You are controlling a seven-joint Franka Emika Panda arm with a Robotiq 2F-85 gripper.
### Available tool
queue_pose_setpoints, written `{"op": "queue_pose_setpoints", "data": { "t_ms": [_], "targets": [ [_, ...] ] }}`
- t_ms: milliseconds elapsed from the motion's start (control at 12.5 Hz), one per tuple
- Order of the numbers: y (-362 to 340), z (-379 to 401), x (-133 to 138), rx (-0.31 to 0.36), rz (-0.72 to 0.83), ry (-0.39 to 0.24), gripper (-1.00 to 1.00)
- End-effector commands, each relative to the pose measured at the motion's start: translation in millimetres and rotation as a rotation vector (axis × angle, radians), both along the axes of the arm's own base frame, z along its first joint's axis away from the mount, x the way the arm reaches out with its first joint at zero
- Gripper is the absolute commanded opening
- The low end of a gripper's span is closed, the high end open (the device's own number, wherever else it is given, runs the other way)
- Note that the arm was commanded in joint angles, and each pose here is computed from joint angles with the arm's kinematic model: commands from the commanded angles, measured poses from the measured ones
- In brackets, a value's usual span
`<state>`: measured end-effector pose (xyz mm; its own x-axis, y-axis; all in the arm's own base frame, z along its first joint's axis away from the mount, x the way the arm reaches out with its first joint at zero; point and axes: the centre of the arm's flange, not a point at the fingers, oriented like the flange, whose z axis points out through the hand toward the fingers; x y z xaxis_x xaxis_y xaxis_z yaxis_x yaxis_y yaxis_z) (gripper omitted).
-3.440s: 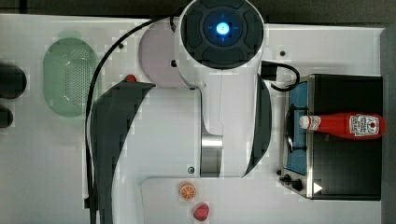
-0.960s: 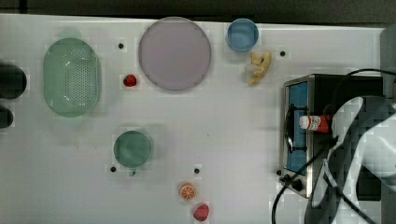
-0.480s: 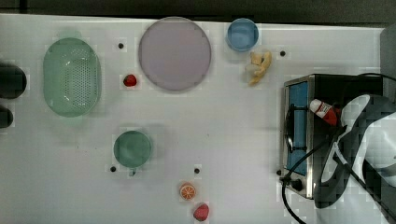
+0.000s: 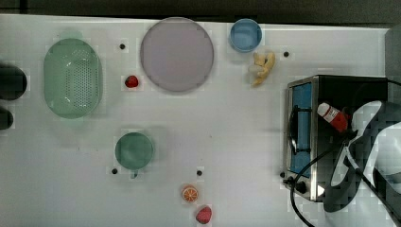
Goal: Pick Ketchup from oven and place it on table.
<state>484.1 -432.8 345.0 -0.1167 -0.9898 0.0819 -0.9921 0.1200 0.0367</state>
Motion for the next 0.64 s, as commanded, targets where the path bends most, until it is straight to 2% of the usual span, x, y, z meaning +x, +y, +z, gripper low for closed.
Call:
{"op": "queue_pose_setpoints", "data": {
  "t_ms": [80,320,480,640],
  "targets": [
    [6,15,12,-0.013,0.055,-0.03,0.24],
    [8,50,25,-0.05,0.083,-0.078,0.24],
    [20,91,40,-0.083,0.173,-0.112,0.24],
    [51,128,57,-0.086,0.301,-0.097,0.24]
  ]
}}
